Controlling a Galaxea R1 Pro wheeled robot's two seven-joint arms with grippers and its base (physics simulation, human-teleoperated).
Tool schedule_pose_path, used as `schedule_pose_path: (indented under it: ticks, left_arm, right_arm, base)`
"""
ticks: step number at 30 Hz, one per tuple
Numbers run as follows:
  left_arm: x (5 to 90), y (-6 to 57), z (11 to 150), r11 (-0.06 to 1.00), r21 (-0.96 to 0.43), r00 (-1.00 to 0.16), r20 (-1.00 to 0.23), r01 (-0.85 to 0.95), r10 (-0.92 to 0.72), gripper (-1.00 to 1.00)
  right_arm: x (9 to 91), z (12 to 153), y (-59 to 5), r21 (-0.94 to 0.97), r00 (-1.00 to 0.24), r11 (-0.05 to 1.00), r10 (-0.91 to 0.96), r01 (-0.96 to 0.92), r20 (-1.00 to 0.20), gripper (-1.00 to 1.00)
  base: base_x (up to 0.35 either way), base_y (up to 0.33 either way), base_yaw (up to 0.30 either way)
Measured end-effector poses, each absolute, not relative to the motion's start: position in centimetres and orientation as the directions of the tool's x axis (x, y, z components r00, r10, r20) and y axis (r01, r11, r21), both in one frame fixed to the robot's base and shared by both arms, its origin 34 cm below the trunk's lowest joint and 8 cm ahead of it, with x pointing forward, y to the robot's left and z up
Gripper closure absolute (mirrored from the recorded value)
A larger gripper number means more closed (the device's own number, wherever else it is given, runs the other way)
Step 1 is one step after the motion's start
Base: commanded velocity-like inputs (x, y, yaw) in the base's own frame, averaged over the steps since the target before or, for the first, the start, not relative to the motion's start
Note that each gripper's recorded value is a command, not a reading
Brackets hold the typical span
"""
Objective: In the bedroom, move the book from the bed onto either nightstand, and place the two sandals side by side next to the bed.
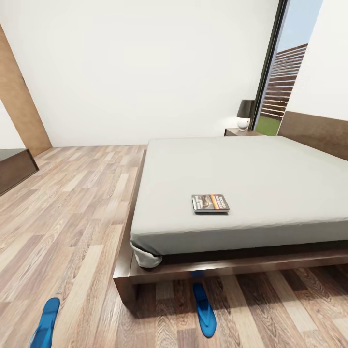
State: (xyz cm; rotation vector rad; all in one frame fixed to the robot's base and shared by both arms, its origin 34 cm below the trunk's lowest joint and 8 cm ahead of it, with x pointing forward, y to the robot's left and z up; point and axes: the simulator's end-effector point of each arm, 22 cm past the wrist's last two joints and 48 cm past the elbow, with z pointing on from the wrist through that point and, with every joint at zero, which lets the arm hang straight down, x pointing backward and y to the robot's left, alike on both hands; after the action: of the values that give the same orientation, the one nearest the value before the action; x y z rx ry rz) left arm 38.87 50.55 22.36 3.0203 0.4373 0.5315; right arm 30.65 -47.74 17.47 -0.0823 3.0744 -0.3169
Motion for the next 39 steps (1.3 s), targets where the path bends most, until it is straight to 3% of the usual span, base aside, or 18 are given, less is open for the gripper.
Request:
schedule_pose_path:
  ticks: [8,23,39]
  left_arm:
    - [44.5,48.9,24.0,-0.957,0.126,0.893,0.344,0.261,0.289,1.0]
    - [47.0,50.1,25.3,-0.938,-0.013,0.911,0.243,0.346,0.332,1.0]
    - [47.2,39.1,22.8,-0.944,0.101,0.938,0.122,0.313,0.324,1.0]
  right_arm:
    - [30.8,17.4,-47.3,-0.191,-0.997,0.98,-0.063,-0.053,-0.048,-1.0]
    - [32.3,17.0,-45.5,-0.167,-0.989,0.983,-0.093,-0.073,-0.117,-1.0]
    - [32.7,17.0,-45.0,-0.163,-0.987,0.984,-0.091,-0.07,-0.129,-1.0]
  base:
    - [0.0,0.0,0.0]
    - [0.0,0.0,0.0]
    - [0.0,0.0,0.0]
